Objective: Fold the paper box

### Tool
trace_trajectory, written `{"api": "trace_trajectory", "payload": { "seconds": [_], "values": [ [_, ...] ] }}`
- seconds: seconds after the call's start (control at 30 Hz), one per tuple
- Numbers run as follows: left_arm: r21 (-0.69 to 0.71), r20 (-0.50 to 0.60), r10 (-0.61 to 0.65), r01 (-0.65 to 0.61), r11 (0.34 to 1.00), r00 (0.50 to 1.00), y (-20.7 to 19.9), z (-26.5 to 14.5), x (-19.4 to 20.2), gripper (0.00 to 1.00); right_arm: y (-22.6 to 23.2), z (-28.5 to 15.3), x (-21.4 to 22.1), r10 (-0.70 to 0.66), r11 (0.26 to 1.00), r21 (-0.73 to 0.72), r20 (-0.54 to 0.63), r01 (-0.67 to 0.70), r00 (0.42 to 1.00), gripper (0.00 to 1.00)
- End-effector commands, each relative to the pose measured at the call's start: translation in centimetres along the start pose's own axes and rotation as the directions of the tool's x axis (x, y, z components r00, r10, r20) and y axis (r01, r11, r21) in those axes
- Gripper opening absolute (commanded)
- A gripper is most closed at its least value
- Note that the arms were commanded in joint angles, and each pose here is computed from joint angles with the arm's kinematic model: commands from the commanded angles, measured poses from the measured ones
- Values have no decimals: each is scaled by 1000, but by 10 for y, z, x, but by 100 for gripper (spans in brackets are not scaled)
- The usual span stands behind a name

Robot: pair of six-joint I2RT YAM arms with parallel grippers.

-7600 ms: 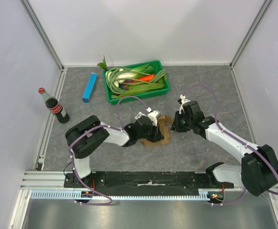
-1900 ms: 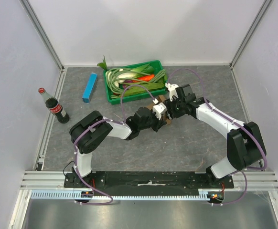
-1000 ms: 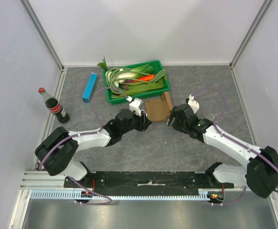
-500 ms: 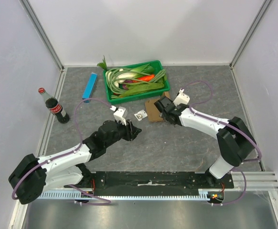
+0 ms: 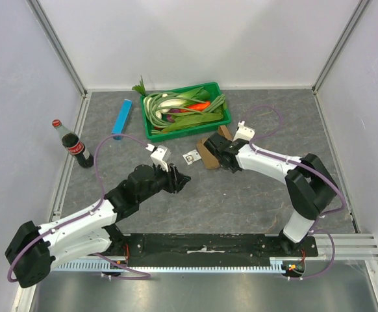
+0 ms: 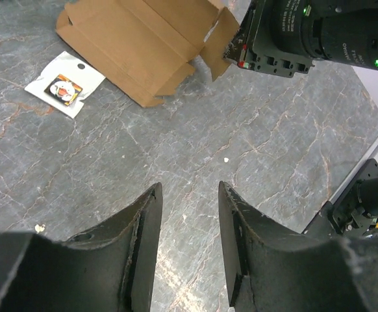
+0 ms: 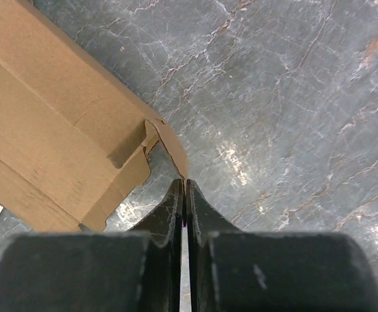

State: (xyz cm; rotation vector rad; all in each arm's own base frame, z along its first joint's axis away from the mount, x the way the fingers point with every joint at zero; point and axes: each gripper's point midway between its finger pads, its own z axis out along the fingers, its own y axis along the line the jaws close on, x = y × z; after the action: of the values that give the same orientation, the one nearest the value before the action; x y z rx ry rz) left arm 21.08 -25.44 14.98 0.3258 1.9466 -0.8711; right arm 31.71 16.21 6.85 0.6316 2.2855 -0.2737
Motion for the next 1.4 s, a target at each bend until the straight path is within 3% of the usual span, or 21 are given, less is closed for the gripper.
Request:
{"api": "trace_trajectory", "payload": {
  "seconds": [0.0,0.2,0.27,0.3,0.33,0.4,0.47,0.67,0.83,1.17,1.37],
  "values": [
    [42,53,33,-35,999,998,-19,-3,-31,48,-13,-16,-27,-87,996,-3,80,87,993,4],
    [70,59,31,-35,997,998,-29,-2,-42,50,-37,-40,-40,-362,917,-122,146,380,921,0],
    [54,51,43,-46,997,998,-25,2,-41,52,-33,-47,-32,-380,874,-264,150,407,913,0],
    [52,45,47,-49,997,998,-25,3,-40,55,-34,-49,-29,-445,823,-311,167,475,880,0],
    [50,48,53,-55,997,997,-25,5,-42,56,-24,-55,-21,-458,771,-416,165,483,874,0],
    [33,27,61,-62,998,998,-21,12,-37,59,-32,-59,-18,-485,732,-449,185,512,855,0],
    [-14,34,69,-68,998,997,-12,17,-37,61,-25,-69,-4,-520,641,-560,187,525,834,0],
    [-102,2,111,-110,989,994,17,38,-12,62,-9,-81,26,-613,453,-704,199,547,765,0],
    [-100,-17,123,-124,987,992,22,49,11,61,0,-76,34,-613,424,-727,208,540,762,0],
    [-366,-43,204,-205,908,978,62,54,28,52,7,-70,38,-622,414,-731,208,543,755,0],
    [-412,-32,214,-208,887,976,73,53,29,52,5,-65,43,-639,412,-725,202,552,742,0]
  ]
}}
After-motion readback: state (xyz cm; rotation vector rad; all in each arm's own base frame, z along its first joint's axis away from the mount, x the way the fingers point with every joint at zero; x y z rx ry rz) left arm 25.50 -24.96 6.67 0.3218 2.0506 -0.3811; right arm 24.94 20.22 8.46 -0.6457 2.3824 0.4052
